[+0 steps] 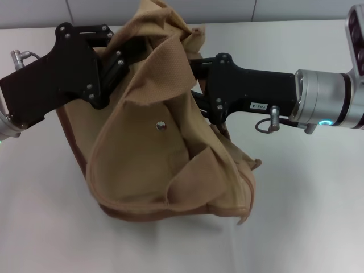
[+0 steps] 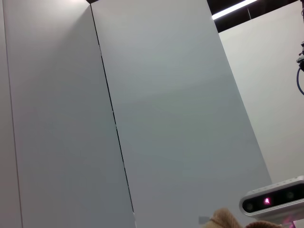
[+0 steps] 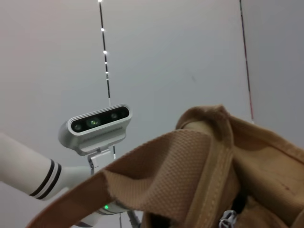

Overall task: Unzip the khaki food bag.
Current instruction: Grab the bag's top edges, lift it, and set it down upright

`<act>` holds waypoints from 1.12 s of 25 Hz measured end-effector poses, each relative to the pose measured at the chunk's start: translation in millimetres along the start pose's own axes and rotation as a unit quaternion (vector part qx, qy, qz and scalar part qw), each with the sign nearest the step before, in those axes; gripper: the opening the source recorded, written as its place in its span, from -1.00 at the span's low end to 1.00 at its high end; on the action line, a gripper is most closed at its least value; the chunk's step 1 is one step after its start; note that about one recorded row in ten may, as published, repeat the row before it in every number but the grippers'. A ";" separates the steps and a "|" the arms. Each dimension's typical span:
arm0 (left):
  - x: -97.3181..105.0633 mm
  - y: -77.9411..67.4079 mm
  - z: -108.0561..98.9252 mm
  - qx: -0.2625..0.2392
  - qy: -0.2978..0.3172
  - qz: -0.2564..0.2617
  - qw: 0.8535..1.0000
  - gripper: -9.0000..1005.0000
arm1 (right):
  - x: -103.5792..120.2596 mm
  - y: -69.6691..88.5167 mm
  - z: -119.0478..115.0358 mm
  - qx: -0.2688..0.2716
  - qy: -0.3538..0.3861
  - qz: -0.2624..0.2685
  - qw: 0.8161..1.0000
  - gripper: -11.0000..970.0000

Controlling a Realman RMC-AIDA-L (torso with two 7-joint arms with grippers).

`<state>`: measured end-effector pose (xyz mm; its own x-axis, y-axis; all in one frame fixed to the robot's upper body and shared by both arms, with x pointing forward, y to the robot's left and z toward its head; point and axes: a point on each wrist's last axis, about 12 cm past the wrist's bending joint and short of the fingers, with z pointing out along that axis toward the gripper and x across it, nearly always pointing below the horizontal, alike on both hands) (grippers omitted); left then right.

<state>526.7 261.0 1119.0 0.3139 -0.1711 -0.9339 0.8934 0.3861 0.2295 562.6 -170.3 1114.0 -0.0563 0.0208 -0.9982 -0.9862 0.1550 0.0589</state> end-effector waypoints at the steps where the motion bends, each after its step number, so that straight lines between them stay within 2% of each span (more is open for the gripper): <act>1: 0.0 0.0 0.0 0.000 0.000 0.000 1.000 -0.76 | 0.1 0.3 0.5 -0.002 0.001 0.000 1.000 -0.18; 5: 0.0 0.0 0.0 0.000 0.000 0.000 1.000 -0.76 | 0.9 0.2 1.2 0.000 0.003 0.000 1.000 -0.35; 11: -0.1 0.0 0.5 0.002 0.000 0.000 1.000 -0.75 | 2.4 -0.7 -6.8 0.033 -0.024 0.008 0.999 -0.60; 16: -0.2 -0.3 -0.2 0.001 0.000 0.000 1.000 -0.75 | 5.9 0.7 -12.9 0.047 -0.028 0.014 0.998 -0.97; 22: -0.8 1.2 0.6 -0.002 -0.002 0.002 1.000 -0.74 | 13.7 8.3 -23.1 0.048 -0.024 0.025 0.998 -0.97; 28: -2.7 4.2 0.4 -0.018 -0.013 0.006 1.000 -0.74 | 26.8 29.9 -52.8 0.046 -0.006 0.025 0.999 -0.95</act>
<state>529.8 262.7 1122.6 0.3326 -0.1907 -0.9236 0.8777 0.4209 0.2292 523.4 -217.2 1088.4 -0.1024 0.0419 -0.9939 -0.9638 0.2430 0.1095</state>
